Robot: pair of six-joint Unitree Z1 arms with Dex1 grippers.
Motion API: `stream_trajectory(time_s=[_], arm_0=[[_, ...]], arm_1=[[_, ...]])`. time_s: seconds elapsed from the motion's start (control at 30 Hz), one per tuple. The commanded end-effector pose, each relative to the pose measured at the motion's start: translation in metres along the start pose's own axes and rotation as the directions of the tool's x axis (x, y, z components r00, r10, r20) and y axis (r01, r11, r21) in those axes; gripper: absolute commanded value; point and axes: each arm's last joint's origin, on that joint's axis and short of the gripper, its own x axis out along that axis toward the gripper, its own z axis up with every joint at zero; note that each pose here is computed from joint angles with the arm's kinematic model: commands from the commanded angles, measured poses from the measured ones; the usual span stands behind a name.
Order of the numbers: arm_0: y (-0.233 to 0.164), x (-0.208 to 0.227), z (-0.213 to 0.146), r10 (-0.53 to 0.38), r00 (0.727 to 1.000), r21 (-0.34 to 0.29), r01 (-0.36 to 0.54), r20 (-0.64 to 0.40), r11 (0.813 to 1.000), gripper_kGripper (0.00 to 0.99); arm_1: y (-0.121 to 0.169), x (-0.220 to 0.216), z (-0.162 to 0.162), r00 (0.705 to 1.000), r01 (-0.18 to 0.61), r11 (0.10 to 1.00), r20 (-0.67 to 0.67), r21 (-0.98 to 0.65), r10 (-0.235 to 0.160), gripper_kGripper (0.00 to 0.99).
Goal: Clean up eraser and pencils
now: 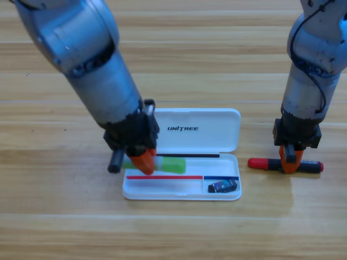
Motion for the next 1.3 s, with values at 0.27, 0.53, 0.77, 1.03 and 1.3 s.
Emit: stream_trajectory(time_s=[0.27, 0.53, 0.77, 1.03, 1.3], arm_0=[[-0.002, 0.047, 0.019, -0.064, 0.997, 0.012, 0.064, -0.031, 0.998, 0.000], [0.000, 0.061, 0.020, -0.068, 0.997, 0.008, 0.069, -0.039, 0.998, 0.000], [0.002, 0.070, 0.021, -0.077, 0.996, 0.003, 0.077, -0.050, 0.997, 0.000], [0.003, 0.070, 0.023, -0.066, 0.996, -0.004, 0.066, -0.052, 0.998, 0.000], [0.004, 0.066, 0.023, -0.054, 0.997, -0.004, 0.054, -0.051, 0.999, 0.000]], arm_1=[[-0.005, 0.016, -0.010, 0.999, -0.046, 0.999, -0.019, 0.027, 0.046, 0.000], [-0.003, 0.012, -0.011, 0.999, -0.040, 0.999, -0.014, 0.026, 0.041, 0.000], [0.005, -0.009, -0.017, 1.000, -0.019, 0.999, 0.012, 0.027, 0.019, 0.000], [0.019, -0.042, -0.024, 0.999, 0.009, 1.000, 0.053, 0.020, -0.010, 0.000], [0.036, -0.060, -0.019, 0.997, 0.023, 1.000, 0.076, -0.009, -0.023, 0.000]])
